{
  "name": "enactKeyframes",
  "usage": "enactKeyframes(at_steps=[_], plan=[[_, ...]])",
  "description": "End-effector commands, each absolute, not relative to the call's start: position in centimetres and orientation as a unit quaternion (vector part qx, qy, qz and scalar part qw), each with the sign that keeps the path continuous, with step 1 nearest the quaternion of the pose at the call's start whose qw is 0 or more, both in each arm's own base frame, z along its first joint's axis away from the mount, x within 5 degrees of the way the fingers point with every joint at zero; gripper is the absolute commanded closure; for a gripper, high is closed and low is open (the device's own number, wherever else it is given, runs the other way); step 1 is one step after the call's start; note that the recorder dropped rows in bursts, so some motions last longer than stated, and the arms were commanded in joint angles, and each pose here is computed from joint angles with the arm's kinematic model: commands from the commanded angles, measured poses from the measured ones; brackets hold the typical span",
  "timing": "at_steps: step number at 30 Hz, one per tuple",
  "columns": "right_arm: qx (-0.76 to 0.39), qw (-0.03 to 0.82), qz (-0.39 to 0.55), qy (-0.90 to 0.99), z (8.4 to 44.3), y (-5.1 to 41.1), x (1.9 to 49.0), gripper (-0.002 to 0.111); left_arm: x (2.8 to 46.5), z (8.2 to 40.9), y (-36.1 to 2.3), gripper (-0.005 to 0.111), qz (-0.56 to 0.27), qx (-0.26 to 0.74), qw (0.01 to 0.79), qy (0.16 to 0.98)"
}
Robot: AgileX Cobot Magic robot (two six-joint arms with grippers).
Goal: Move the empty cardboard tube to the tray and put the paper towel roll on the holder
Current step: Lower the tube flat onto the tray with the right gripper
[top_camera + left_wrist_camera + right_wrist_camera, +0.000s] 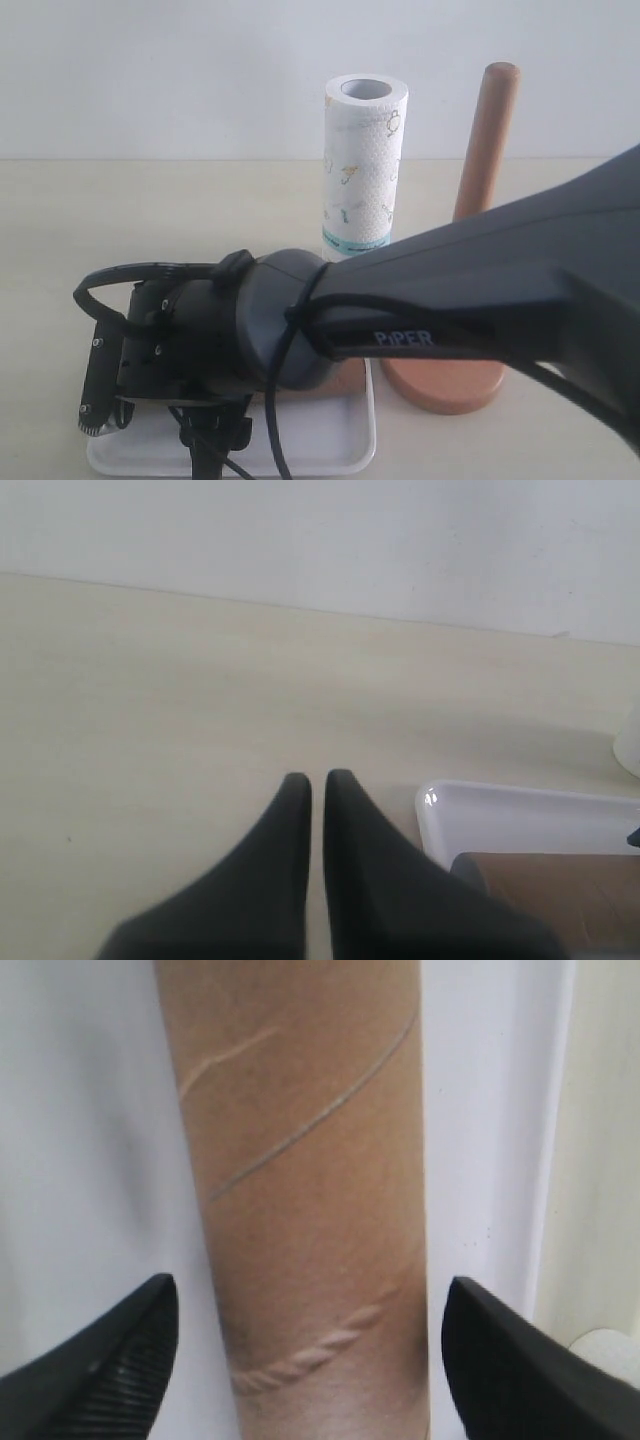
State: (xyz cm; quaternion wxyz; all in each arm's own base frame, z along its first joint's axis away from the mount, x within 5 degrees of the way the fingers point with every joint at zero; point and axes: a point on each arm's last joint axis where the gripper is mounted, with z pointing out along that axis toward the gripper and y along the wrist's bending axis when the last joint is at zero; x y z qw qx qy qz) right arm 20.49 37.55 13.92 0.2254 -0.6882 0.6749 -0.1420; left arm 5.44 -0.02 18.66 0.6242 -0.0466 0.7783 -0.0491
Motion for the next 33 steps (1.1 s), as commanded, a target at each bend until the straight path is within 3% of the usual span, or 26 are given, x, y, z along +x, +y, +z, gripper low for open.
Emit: enactKeyframes(at_steps=[1,12,27,33], plan=[[-0.680,0.231,-0.142,0.682,14.5,37.6,20.7,0.039,5.4,18.6,0.0,0.103,-0.047,-0.046,0.624,0.779],[-0.680,0.243,-0.149,0.675,15.2,37.7,20.8,0.039,5.4,18.6,0.0,0.103,-0.047,-0.046,0.624,0.779],[-0.671,0.286,-0.137,0.670,21.0,37.4,18.5,0.040,5.4,18.6,0.0,0.103,-0.047,-0.046,0.624,0.779],[-0.668,0.291,-0.131,0.672,21.6,37.4,18.2,0.040,5.4,18.6,0.0,0.103,-0.047,-0.046,0.624,0.779]])
